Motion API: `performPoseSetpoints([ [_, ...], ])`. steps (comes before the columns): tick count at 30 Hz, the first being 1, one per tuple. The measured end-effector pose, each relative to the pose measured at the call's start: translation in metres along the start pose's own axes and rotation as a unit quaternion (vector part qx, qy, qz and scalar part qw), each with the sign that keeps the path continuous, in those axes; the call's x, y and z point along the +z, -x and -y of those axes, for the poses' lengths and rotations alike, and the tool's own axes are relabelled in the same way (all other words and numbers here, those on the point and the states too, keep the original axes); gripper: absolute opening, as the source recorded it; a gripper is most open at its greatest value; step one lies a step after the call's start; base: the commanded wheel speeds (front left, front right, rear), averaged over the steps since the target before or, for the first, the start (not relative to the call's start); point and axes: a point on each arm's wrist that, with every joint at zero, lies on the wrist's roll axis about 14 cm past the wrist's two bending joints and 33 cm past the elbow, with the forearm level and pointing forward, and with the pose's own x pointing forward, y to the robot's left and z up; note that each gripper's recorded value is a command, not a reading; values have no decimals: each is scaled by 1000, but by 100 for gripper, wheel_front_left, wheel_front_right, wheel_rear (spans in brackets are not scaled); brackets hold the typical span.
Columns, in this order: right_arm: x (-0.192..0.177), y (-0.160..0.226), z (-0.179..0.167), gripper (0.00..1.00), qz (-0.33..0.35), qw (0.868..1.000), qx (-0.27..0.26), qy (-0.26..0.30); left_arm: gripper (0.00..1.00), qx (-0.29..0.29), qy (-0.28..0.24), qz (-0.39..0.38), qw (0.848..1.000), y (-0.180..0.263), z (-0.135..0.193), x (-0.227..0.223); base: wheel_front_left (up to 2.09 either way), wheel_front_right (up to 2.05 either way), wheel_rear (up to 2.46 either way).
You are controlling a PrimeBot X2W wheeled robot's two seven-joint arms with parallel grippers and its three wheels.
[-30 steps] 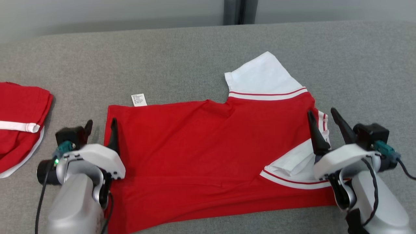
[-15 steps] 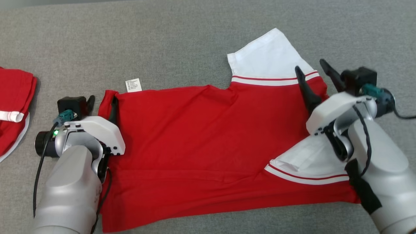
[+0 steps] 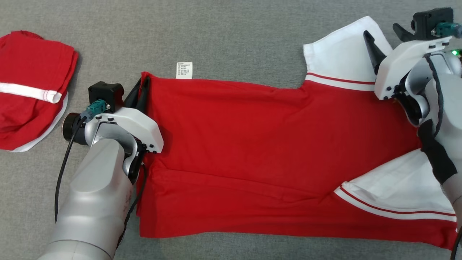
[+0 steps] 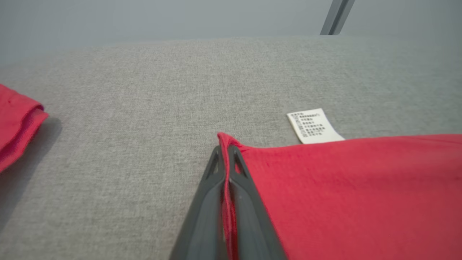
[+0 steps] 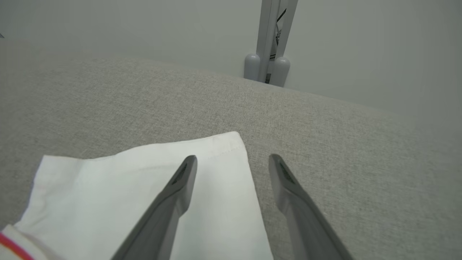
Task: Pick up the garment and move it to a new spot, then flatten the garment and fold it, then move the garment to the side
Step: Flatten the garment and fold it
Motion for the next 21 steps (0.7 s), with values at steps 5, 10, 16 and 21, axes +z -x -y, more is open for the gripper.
performPoseSetpoints([
  [5, -10, -25, 2, 100, -45, 999, 1, 11, 0, -8, 17, 10, 1000, 2, 0, -2, 0, 0, 0],
  [10, -18, -44, -1, 84, -73, 997, 6, 14, 0, -2, 26, 8, 1000, 1, -2, -7, 0, 0, 0],
  [16, -13, -54, 4, 0, -50, 999, 2, 15, 0, 17, 35, 21, 999, -5, -6, 0, 0, 0, 0],
  [21, -1, -46, 25, 0, -13, 1000, -23, 13, 0, 30, 42, 42, 998, -7, -9, 13, 0, 0, 0],
])
